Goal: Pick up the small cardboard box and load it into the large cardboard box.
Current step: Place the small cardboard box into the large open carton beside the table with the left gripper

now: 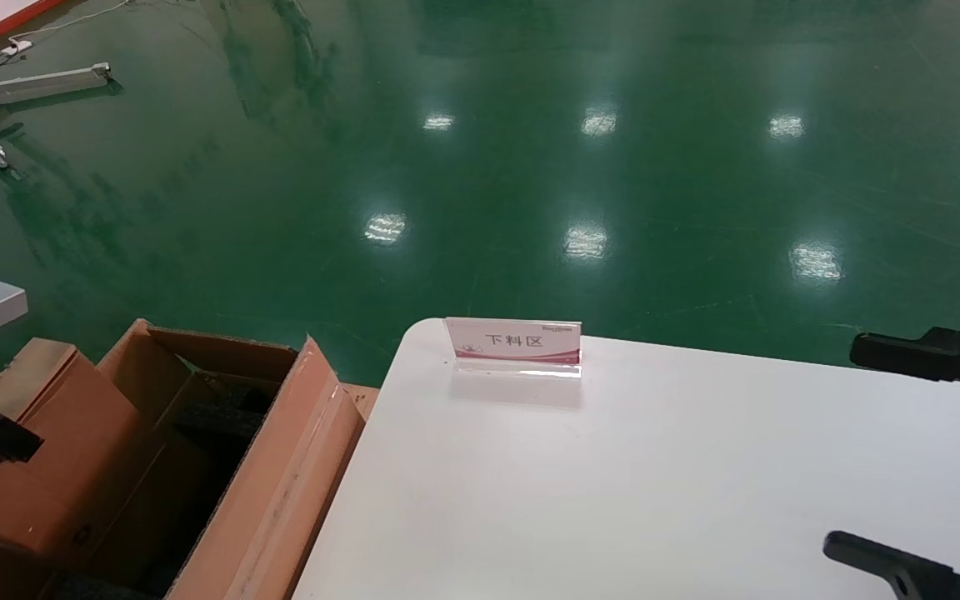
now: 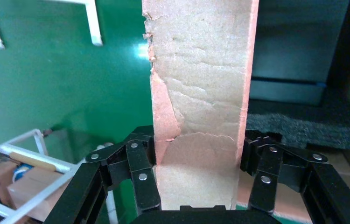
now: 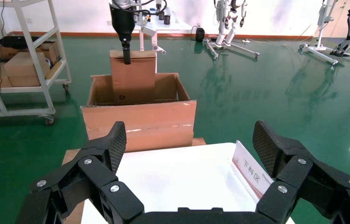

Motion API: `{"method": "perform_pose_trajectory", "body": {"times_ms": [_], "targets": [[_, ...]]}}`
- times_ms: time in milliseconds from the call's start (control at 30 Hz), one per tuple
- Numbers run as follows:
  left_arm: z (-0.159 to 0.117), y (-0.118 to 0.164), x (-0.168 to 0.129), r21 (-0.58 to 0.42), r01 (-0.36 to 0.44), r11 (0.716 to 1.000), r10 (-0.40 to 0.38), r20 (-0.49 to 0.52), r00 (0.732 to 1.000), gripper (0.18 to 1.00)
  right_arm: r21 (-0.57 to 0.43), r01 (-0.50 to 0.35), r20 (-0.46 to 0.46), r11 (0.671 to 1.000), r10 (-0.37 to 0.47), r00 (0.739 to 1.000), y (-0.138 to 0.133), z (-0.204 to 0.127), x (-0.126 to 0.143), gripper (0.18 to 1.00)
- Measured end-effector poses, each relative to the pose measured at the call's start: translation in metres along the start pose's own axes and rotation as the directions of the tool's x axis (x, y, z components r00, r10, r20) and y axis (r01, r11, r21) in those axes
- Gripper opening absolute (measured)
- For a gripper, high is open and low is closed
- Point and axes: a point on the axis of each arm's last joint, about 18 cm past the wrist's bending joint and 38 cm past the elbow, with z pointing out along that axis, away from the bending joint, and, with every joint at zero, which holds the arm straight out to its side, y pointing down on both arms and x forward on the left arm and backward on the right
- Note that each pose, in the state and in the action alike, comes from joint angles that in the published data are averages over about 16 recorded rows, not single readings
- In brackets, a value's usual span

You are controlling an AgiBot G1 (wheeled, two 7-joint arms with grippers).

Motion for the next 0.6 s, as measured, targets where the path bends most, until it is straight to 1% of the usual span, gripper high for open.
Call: {"method": "perform_pose_trajectory", "body": {"times_ms": [300, 600], "targets": [[0.010, -0.006, 0.003, 0.023, -0.030, 0.999, 0.030, 0.013, 0.999, 0.338, 0.000, 0.000, 0.000, 1.000, 0.000, 1.000, 0.000, 0.000, 0.000, 0.995], [0.021, -0.006, 0.008, 0.020, -0.044, 0.999, 0.043, 0.018, 0.999, 0.333, 0.000, 0.000, 0.000, 1.000, 0.000, 1.000, 0.000, 0.000, 0.000, 0.995]]}}
